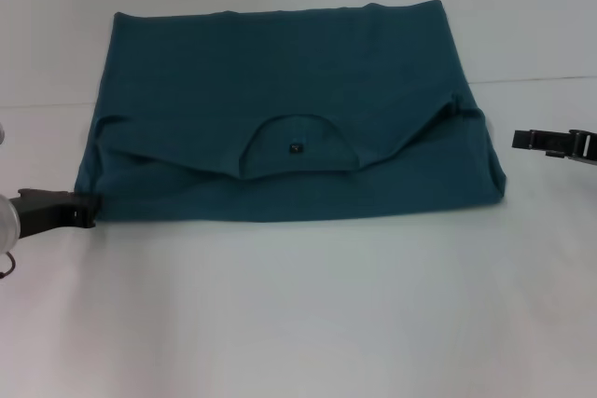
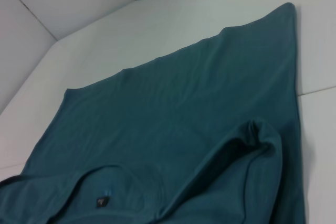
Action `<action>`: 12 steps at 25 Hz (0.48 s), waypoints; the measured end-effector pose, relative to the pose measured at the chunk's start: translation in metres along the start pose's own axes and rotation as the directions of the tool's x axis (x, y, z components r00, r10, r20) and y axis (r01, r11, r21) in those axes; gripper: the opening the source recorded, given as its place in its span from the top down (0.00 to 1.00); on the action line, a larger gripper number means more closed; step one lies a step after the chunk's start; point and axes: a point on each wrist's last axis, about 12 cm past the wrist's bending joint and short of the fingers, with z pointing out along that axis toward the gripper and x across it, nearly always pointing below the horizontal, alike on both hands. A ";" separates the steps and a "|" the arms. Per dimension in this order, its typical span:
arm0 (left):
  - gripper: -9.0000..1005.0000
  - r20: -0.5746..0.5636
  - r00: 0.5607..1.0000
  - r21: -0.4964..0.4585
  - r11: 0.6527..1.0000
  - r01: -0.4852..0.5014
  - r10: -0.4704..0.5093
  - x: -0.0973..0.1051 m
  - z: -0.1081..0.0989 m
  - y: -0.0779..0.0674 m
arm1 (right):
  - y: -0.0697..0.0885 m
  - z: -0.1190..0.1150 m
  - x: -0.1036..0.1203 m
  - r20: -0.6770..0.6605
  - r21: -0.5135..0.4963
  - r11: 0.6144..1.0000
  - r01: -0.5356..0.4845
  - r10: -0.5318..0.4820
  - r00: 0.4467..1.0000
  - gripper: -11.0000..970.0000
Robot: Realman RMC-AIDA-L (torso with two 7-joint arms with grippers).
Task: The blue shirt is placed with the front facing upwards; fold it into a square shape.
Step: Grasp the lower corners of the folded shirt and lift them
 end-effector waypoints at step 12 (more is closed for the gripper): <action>0.97 0.002 1.000 0.039 0.999 -0.011 0.011 -0.004 -0.004 -0.003 | 0.007 -0.023 -0.038 -0.197 0.064 0.997 -0.035 0.048 0.979 0.17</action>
